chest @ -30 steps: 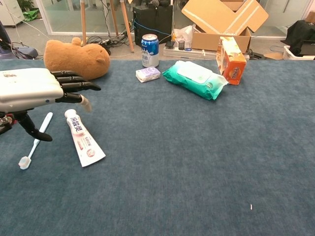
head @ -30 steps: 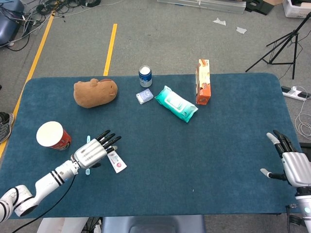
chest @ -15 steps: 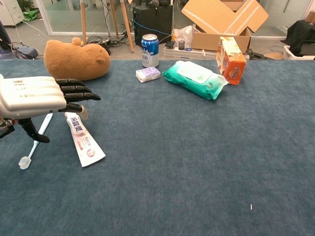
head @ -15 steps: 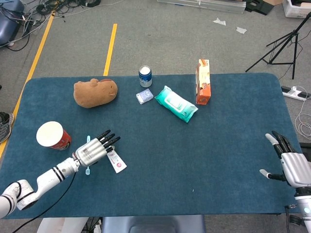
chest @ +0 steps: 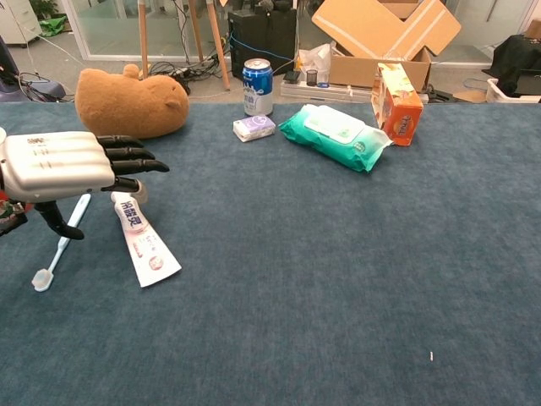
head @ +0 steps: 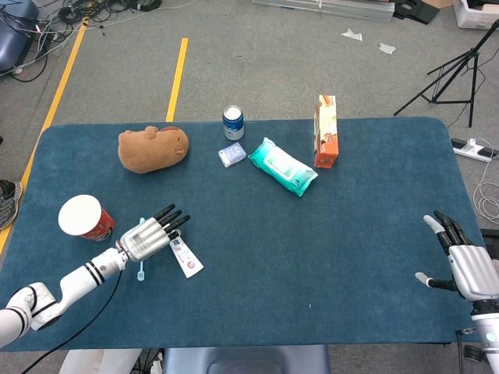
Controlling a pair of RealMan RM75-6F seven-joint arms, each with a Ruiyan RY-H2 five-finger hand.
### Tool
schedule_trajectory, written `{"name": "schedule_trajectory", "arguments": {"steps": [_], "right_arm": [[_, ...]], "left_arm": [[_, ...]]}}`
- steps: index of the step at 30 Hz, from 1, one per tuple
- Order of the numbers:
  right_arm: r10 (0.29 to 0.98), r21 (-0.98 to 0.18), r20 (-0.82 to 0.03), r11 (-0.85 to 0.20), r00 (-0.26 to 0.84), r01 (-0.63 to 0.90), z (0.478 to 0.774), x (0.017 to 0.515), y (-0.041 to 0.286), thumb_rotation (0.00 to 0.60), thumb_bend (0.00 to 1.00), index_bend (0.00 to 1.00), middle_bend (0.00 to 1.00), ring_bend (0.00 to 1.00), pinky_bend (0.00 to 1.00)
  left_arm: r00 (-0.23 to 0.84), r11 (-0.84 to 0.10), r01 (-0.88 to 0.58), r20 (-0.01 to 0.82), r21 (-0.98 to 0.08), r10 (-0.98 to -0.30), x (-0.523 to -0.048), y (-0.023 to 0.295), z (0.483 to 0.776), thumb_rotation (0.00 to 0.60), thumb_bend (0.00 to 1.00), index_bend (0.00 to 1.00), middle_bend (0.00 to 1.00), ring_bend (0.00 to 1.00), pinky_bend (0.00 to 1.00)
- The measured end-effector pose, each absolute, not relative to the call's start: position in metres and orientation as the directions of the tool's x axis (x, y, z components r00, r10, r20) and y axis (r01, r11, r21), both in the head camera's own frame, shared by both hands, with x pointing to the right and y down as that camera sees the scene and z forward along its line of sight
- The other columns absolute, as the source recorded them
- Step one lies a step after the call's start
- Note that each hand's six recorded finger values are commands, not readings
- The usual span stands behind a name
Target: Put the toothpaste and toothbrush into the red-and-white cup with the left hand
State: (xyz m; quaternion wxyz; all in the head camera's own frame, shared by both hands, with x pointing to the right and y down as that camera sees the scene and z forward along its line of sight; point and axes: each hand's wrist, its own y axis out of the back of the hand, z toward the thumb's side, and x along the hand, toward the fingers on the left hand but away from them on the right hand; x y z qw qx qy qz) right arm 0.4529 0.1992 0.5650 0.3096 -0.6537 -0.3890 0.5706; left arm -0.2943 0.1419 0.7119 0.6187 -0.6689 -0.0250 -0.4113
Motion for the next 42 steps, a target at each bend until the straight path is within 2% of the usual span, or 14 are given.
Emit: {"name": "schedule_trajectory", "arguments": {"steps": [11,18,42], "right_arm": [[0.861,-0.848,-0.506,-0.506,0.044,0.156,0.565,0.454,0.199,0.600,0.00,0.00,0.00,0.00,0.35],[0.859,-0.846,-0.509,-0.510,0.046,0.154,0.566,0.453,0.199,0.600,0.00,0.00,0.00,0.00,0.35],[0.858,-0.845,-0.512,-0.512,0.043,0.156,0.567,0.454,0.199,0.600,0.00,0.00,0.00,0.00,0.35]], "left_arm": [[0.671,-0.222,0.529,0.564,-0.819,-0.482,-0.293,0.140,0.714,0.600,0.00,0.26,0.00,0.00,0.00],[0.677,-0.205,0.542,0.568,-0.815,-0.469,-0.291,0.143,0.719,0.600,0.00,0.27,0.00,0.00,0.00],[0.648,-0.188,0.577,0.585,-0.795,-0.488,-0.294,0.135,0.735,0.600,0.00,0.31,0.00,0.00,0.00]]}}
